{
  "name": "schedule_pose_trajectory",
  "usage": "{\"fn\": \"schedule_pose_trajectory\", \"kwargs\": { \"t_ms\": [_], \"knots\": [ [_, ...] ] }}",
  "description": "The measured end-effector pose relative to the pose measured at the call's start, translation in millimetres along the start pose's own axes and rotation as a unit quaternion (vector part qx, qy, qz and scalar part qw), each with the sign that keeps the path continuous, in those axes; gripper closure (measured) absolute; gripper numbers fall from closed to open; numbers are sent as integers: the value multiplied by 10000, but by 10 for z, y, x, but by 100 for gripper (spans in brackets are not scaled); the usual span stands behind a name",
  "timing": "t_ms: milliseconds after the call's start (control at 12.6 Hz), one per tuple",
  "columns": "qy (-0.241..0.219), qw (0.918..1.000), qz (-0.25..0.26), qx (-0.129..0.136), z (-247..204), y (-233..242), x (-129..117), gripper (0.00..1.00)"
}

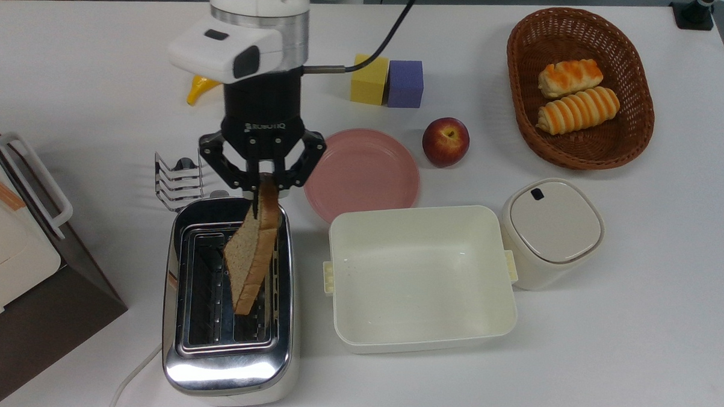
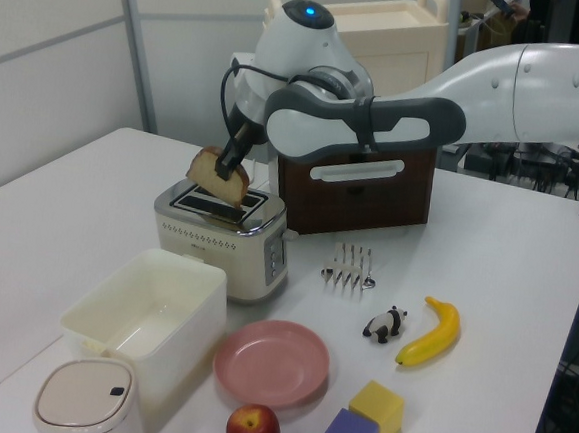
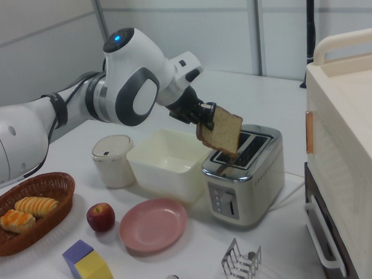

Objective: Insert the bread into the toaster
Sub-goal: 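Carry the bread slice over the toaster slot and tilt it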

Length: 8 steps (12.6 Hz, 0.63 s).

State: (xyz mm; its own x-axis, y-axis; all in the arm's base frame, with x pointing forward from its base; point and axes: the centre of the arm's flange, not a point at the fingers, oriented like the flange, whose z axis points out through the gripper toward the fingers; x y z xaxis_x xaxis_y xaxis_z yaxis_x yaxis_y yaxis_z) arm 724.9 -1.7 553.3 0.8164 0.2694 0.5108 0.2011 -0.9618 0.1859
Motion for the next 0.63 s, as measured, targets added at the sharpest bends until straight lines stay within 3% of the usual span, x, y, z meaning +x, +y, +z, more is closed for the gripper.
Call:
{"fn": "schedule_pose_trajectory", "kwargs": {
  "t_ms": [634],
  "knots": [
    [-6, 10000, -37, 36, 23, -67, 7, 86]
  ]
}}
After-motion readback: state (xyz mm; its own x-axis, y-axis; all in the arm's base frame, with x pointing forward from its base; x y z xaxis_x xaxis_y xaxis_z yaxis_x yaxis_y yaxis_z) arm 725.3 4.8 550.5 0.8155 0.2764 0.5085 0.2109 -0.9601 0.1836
